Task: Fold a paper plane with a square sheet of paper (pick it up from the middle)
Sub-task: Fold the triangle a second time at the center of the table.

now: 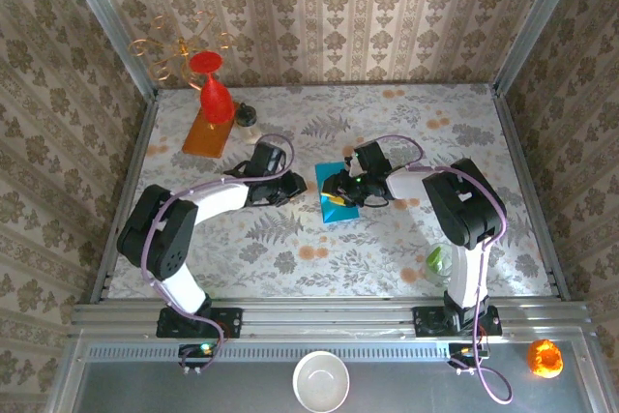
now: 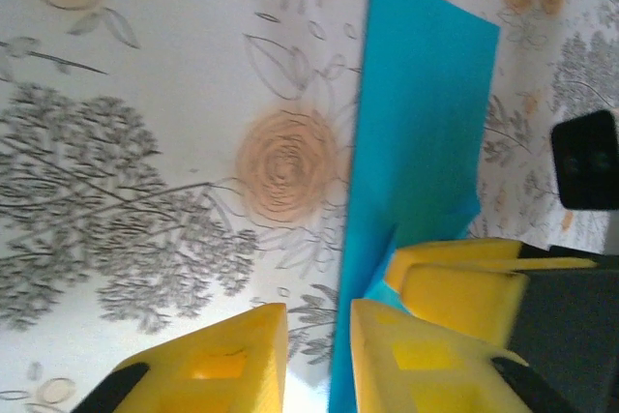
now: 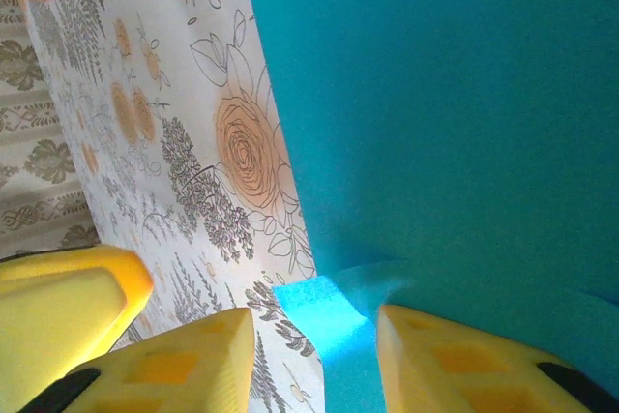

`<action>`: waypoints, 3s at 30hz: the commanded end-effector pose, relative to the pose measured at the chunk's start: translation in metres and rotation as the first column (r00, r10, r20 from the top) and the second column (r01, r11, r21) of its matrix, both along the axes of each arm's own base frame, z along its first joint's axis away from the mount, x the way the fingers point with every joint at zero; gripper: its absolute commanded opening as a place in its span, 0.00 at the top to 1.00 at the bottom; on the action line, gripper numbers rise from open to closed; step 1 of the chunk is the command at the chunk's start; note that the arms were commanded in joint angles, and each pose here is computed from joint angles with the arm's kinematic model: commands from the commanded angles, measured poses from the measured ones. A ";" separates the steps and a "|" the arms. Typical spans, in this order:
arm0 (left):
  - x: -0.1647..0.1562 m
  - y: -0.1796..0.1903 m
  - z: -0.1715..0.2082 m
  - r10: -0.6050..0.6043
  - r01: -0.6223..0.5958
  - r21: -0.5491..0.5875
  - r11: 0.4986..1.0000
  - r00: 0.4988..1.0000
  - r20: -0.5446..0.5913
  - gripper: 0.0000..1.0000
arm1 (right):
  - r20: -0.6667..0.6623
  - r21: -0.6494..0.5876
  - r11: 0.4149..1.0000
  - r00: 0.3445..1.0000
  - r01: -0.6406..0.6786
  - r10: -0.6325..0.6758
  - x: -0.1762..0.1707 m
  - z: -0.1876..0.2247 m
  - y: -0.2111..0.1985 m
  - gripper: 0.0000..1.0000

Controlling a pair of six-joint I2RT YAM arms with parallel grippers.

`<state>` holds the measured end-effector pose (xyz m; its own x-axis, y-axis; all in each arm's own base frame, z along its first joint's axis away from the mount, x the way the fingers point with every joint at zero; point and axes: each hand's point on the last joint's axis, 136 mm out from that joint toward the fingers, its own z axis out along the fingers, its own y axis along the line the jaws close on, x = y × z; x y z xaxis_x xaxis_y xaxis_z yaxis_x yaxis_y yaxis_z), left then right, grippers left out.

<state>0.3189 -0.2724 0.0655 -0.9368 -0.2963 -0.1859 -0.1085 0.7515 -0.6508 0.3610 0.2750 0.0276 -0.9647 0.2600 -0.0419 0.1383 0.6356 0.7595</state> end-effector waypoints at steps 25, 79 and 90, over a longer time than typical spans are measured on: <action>0.000 -0.057 -0.043 -0.126 0.128 0.029 0.991 0.988 -0.086 1.00 | -0.132 -0.194 0.981 0.990 0.023 -0.049 -0.024 -0.049 -0.031 1.00; -0.050 -0.092 -0.023 -0.310 0.312 0.035 0.949 0.949 -0.061 1.00 | -0.190 -0.339 0.937 0.970 0.081 -0.152 -0.031 -0.076 -0.076 0.99; -0.045 -0.099 -0.032 -0.333 0.338 0.058 0.939 0.939 -0.088 1.00 | -0.193 -0.333 0.939 0.969 0.080 -0.151 -0.032 -0.076 -0.076 0.99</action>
